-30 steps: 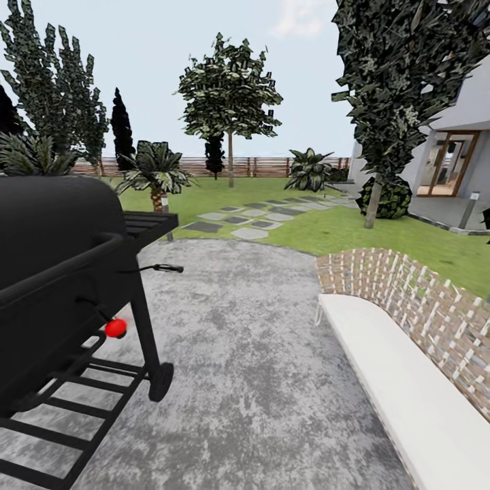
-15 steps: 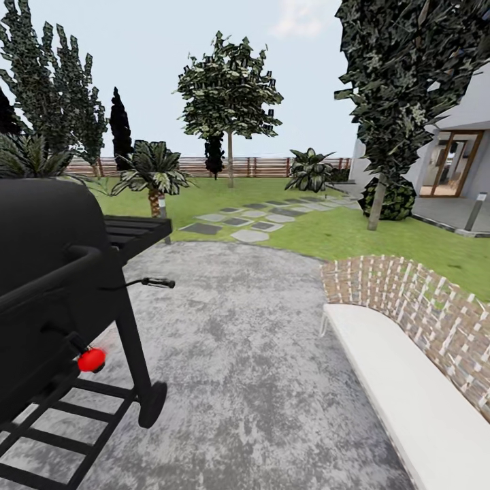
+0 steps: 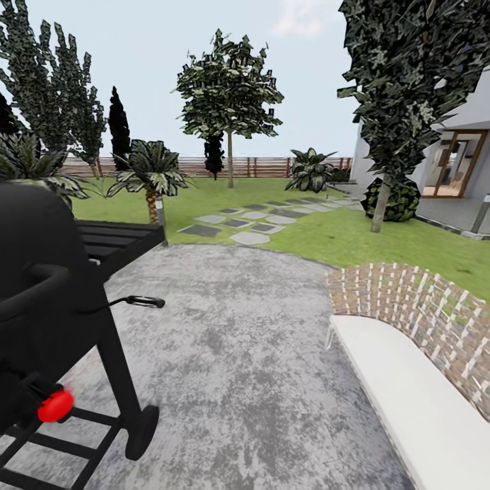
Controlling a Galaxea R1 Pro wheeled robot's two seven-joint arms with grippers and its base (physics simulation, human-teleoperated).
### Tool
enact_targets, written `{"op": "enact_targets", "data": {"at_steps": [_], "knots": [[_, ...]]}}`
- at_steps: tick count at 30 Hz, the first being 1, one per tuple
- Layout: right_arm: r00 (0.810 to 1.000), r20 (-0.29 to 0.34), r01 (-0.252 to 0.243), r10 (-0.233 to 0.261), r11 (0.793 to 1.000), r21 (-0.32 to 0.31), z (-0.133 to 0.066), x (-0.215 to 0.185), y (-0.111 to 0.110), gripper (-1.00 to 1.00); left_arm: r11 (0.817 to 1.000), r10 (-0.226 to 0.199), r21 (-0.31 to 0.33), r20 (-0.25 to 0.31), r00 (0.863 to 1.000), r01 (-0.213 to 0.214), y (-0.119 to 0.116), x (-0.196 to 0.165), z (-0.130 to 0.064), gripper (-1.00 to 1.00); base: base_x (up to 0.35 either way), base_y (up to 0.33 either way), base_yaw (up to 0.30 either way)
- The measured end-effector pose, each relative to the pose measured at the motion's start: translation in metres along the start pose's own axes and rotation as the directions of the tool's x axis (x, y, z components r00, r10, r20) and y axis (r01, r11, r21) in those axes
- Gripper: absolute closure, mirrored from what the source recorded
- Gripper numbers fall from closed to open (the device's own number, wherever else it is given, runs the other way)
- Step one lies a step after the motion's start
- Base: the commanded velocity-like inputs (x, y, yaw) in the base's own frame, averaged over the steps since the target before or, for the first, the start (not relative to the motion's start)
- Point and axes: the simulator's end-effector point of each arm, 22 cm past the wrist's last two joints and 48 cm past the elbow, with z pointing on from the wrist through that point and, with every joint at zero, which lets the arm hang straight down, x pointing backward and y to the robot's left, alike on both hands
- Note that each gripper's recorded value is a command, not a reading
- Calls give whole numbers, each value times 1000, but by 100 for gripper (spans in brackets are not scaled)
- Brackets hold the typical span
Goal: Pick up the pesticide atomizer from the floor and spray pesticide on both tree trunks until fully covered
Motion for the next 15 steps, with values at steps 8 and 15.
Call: {"op": "enact_targets", "data": {"at_steps": [8,15], "knots": [[1000,0,0,0,1000,0,0,0,0,-100,1000,0,0,0,1000,0,0,0,0,-100,350,0,0],[1000,0,0,0,1000,0,0,0,0,-100,1000,0,0,1,1000,0,0,0,0,-100,350,0,0]]}}
